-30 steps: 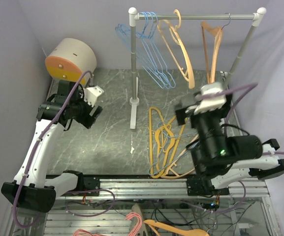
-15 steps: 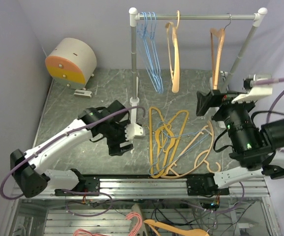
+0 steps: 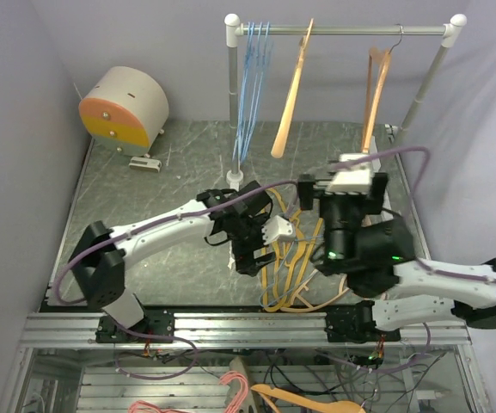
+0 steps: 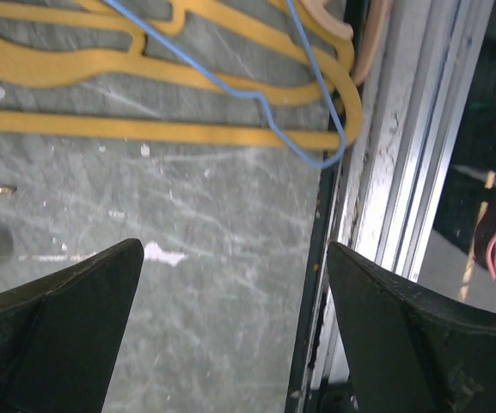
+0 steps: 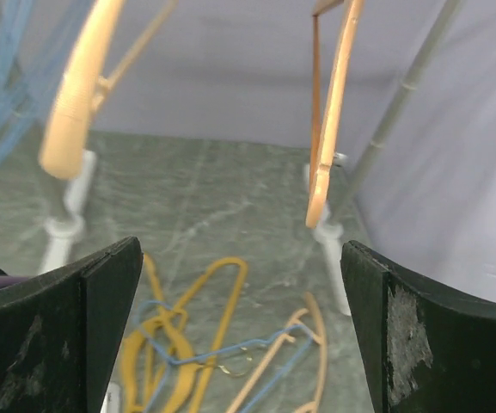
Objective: Organize the hangers
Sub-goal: Pick up the hanger at the center of the board.
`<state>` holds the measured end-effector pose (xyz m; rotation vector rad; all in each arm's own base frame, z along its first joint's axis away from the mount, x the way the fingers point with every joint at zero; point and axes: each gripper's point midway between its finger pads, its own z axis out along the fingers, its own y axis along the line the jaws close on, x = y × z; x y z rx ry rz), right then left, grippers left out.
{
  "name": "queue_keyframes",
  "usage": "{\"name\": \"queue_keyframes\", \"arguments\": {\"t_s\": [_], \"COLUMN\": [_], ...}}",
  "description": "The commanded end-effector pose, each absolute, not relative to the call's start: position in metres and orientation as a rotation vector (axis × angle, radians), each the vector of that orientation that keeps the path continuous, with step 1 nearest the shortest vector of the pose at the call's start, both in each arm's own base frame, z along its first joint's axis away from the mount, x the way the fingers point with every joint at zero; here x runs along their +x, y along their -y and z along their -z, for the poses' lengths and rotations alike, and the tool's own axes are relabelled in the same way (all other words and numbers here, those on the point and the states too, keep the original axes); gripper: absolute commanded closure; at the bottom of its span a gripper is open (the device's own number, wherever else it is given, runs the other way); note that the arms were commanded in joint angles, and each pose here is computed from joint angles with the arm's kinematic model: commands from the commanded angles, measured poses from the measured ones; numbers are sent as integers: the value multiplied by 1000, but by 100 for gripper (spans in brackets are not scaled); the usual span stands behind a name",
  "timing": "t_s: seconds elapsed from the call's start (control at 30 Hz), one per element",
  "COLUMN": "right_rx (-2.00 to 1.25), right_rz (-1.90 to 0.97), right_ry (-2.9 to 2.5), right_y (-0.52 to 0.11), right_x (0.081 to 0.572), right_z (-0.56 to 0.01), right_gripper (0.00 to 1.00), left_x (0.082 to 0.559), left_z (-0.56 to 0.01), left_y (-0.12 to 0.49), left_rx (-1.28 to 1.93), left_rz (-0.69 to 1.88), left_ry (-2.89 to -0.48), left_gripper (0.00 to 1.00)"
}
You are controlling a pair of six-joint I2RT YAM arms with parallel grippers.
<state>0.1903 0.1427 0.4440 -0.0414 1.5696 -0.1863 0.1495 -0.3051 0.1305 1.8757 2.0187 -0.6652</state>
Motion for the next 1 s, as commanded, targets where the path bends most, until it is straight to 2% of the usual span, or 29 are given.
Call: {"name": "queue_keyframes", "arguments": {"t_s": [0.0, 0.37, 0.6, 0.77, 0.87, 0.97], "right_rx": [79, 2, -3, -237, -316, -402], "right_rz": [321, 569, 526, 564, 402, 39], "right_ry": [-1650, -1713, -1643, -1468, -1377, -1327], "right_y": [-127, -154, -184, -288, -352, -389], "right_x": [206, 240, 248, 248, 256, 265], "right_z": [-419, -345, -383, -425, -456, -507], "right_gripper": [0, 0, 0, 0, 0, 1], "left_x": [156, 147, 138, 123, 112, 109], "left_z": [-134, -95, -87, -90, -94, -98], "left_y": [355, 348, 319, 282, 256, 237], "left_rx": [1739, 1803, 1898, 2066, 2162, 2183], "left_rz": [851, 868, 792, 727, 676, 612], "left_ry": [-2039, -2062, -2051, -2019, -2006, -1995], "left_gripper": [1, 3, 3, 4, 3, 3]}}
